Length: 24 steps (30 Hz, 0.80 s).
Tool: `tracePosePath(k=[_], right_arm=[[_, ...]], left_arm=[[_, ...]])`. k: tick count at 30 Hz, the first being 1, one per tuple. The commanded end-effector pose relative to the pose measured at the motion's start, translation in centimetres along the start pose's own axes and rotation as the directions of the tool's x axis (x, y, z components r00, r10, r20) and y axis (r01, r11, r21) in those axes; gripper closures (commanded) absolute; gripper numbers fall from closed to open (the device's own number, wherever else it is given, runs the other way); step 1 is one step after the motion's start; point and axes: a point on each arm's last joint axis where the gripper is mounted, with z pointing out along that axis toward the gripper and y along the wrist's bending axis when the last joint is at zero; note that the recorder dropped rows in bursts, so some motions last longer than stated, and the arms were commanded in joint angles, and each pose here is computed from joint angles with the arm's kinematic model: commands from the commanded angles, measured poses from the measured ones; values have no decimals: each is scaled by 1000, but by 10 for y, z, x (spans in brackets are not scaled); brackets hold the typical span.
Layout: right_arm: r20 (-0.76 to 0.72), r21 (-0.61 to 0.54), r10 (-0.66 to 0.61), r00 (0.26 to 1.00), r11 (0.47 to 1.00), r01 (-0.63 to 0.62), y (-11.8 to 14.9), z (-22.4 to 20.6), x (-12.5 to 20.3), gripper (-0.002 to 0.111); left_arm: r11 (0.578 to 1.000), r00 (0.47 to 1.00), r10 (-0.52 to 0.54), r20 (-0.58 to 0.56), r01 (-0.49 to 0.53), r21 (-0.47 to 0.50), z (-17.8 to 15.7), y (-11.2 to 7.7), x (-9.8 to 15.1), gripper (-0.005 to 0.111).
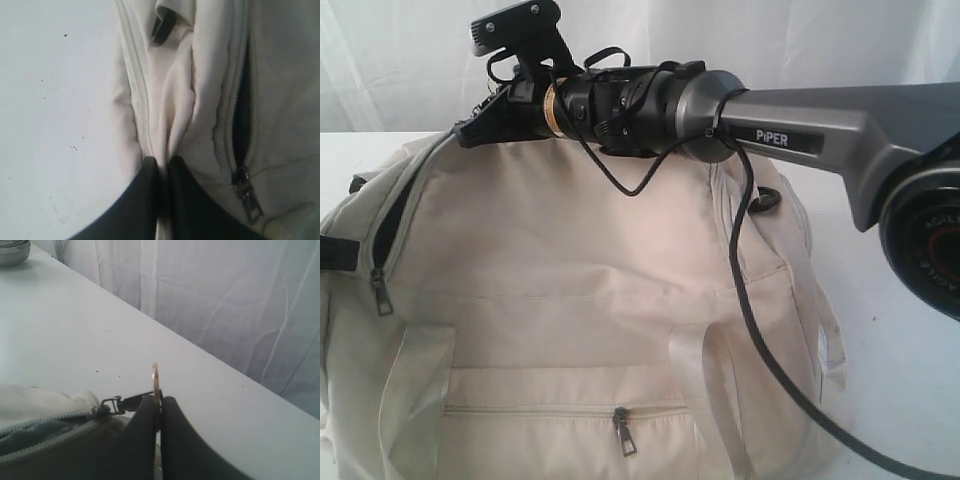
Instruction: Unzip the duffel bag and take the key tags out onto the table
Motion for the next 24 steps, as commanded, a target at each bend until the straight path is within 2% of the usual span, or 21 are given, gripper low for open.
tracePosePath(k=[1,4,7,11,12,15,16,18,21,24], right_arm=[[8,44,16,1000,999,-16,-12,-6,-6,108],[9,40,16,1000,999,-16,-11,-6,-7,108],[10,36,16,1000,999,-16,-11,-6,-7,108],[11,33,16,1000,999,-16,-11,-6,-7,108],[12,29,16,1000,999,-16,-10,-6,-7,108],[16,16,15,1000,1000,-16,-9,-6,-7,108],[17,11,15,1000,1000,-16,-9,-6,-7,108],[21,-1,15,1000,1000,-15,-8,-6,-8,108],[26,-21,15,1000,1000,-15,-6,-6,-8,108],[28,-27,15,999,1000,-15,-5,-6,-8,108]], left_arm=[[999,994,41,105,-40,-13,-4,2,-9,107],[993,982,114,149,-109,-42,-4,3,-14,106],[988,977,147,156,-139,-61,-5,4,-15,97],[989,979,141,146,-133,-60,-5,4,-14,71],[990,981,136,136,-129,-60,-4,5,-13,61],[989,983,137,122,-130,-66,-4,5,-12,39],[988,981,144,131,-136,-67,-4,5,-12,35],[985,971,166,169,-157,-69,-5,4,-16,31],[983,953,184,241,-177,-50,-6,1,-22,32],[981,948,195,253,-191,-39,1,-1,-25,32]])
